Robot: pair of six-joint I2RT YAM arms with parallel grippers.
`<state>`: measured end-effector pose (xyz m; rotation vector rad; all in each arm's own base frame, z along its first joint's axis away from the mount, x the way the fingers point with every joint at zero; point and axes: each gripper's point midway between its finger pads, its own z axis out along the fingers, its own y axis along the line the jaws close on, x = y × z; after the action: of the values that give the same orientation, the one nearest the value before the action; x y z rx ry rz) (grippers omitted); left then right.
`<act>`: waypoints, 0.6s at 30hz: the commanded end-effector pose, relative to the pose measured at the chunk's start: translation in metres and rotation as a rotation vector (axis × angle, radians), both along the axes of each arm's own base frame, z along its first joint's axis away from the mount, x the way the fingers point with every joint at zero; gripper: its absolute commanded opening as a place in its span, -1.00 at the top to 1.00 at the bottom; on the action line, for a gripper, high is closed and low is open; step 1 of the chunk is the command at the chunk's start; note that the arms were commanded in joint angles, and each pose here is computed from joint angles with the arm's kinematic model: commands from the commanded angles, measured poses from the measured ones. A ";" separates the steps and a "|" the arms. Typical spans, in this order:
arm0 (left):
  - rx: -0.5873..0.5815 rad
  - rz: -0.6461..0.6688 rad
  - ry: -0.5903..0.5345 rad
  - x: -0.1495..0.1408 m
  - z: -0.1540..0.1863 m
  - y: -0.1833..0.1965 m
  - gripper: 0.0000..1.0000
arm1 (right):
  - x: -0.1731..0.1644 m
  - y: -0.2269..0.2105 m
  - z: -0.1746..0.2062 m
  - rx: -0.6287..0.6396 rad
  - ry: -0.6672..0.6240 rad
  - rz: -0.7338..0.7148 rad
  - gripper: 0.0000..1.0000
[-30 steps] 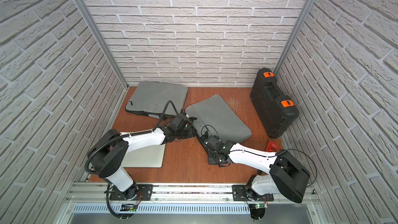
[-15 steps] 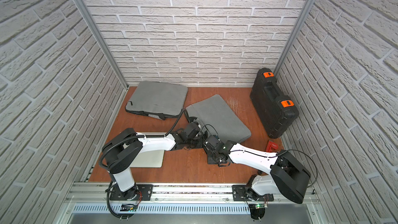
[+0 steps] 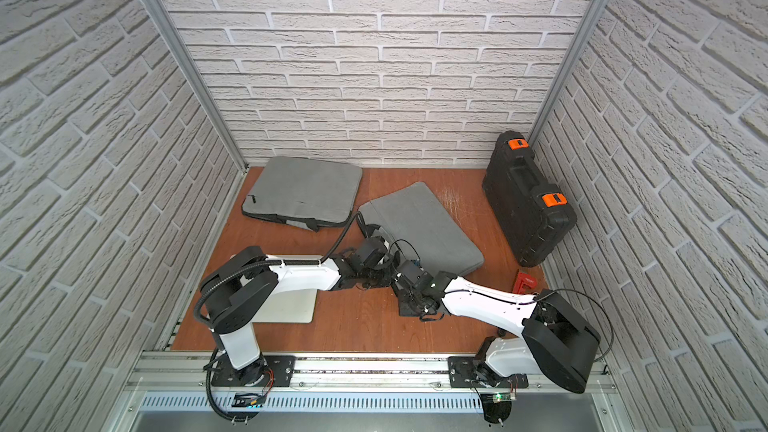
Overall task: Open the zippered laptop bag and take out the laptop
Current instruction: Unzip the zipper on the zippered laptop bag.
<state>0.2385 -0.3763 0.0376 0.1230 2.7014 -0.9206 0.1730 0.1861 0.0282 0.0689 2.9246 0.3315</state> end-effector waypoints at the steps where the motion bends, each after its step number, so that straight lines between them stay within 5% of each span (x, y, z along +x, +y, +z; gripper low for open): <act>1: -0.010 0.018 -0.012 0.006 -0.001 0.004 1.00 | -0.009 -0.012 -0.003 -0.027 0.012 -0.009 0.89; 18: 0.010 0.051 -0.025 0.013 -0.001 0.019 1.00 | -0.019 -0.047 -0.005 -0.158 0.032 0.013 0.89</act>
<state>0.2407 -0.3738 0.0368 0.1142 2.6935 -0.9440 0.1682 0.1670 0.0323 0.0417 2.9117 0.2617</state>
